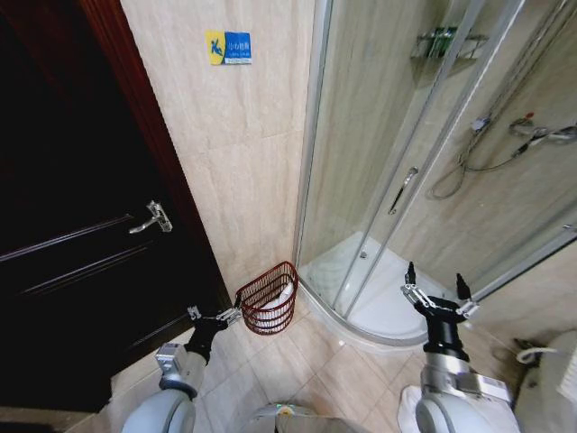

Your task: Discard the used towel into the hamper.

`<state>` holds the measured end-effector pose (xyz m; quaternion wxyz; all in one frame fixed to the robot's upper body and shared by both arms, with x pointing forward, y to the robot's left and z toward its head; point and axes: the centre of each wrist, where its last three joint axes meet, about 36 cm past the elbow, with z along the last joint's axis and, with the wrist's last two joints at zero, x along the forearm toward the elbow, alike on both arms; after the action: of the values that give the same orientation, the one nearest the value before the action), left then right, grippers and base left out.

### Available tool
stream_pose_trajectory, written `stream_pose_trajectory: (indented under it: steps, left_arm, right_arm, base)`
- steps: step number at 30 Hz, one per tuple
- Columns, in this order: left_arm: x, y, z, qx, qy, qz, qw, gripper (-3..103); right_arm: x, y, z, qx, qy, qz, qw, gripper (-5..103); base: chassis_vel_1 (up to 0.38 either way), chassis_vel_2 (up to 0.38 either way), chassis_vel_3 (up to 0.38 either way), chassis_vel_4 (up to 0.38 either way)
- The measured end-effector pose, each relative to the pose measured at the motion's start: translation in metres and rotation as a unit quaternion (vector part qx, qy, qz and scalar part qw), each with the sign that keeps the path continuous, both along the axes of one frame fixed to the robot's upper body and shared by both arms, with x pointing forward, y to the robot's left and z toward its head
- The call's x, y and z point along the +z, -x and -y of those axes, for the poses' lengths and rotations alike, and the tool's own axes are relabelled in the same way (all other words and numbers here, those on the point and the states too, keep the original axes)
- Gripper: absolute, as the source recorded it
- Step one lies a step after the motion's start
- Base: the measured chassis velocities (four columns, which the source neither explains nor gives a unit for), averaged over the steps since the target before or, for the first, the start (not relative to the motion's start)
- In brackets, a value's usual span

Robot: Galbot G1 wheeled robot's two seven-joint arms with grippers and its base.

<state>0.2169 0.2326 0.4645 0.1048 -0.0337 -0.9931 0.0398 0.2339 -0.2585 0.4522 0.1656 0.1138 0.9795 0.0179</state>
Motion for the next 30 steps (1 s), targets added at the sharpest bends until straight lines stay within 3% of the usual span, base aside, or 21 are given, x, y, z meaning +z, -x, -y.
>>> stream_pose_trajectory:
  steps: [14, 30]
  left_arm:
    - [0.001, 0.0, 0.0, -0.01, -0.001, 0.002, 0.9999, 100]
    - [0.001, -0.001, 0.0, -0.01, -0.001, 0.002, 0.9999, 100]
  right_arm:
    - [0.002, 0.006, 0.0, 0.002, 0.003, -0.002, 1.0, 100]
    - [0.023, 0.015, 0.001, 0.005, 0.033, 0.033, 0.999, 100]
  base:
    - [0.0, 0.0, 0.0, 0.0]
    - [0.0, 0.0, 0.0, 0.0]
